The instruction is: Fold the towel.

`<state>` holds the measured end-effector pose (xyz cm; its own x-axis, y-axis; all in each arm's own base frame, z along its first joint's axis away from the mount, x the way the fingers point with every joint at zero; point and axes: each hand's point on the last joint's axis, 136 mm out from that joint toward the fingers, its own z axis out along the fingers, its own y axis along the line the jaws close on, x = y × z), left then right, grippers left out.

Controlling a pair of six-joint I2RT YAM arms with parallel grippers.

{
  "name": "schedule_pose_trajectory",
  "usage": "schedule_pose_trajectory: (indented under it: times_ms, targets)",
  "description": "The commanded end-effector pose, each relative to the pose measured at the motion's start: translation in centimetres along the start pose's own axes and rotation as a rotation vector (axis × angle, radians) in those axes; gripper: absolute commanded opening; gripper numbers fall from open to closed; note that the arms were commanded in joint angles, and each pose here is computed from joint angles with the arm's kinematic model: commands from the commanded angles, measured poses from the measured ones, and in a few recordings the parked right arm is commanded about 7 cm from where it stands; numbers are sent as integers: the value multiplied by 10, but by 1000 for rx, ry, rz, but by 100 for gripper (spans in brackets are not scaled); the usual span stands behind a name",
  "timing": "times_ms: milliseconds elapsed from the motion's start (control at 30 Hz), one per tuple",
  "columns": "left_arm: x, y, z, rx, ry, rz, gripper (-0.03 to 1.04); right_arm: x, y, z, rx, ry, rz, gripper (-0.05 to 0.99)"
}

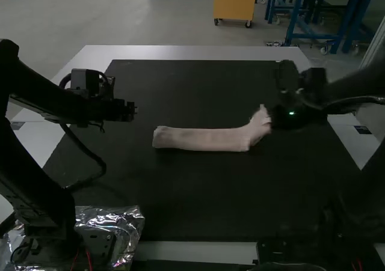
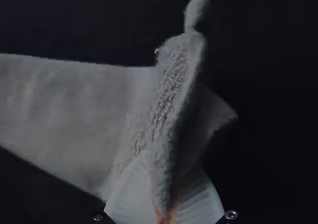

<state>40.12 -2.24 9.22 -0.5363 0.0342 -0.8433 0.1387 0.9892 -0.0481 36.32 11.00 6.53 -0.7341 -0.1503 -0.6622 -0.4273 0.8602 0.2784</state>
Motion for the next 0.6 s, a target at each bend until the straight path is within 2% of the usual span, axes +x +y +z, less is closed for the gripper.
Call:
schedule_pose_trajectory:
  times_ms: [0,167,267,567]
  targets:
    - [-17,0,-3,-13,-43,33,97,-12,50,8,-107,-12,-33,-2]
    - [-15,1,-3,-14,-40,41,97,-26,112,21,-201,-64,-71,-2]
    - [-13,2,-3,-17,-34,44,97,-22,141,33,-243,-45,-103,-2]
    - [-6,2,-4,-16,-22,50,97,-23,188,68,-316,-36,-159,-2]
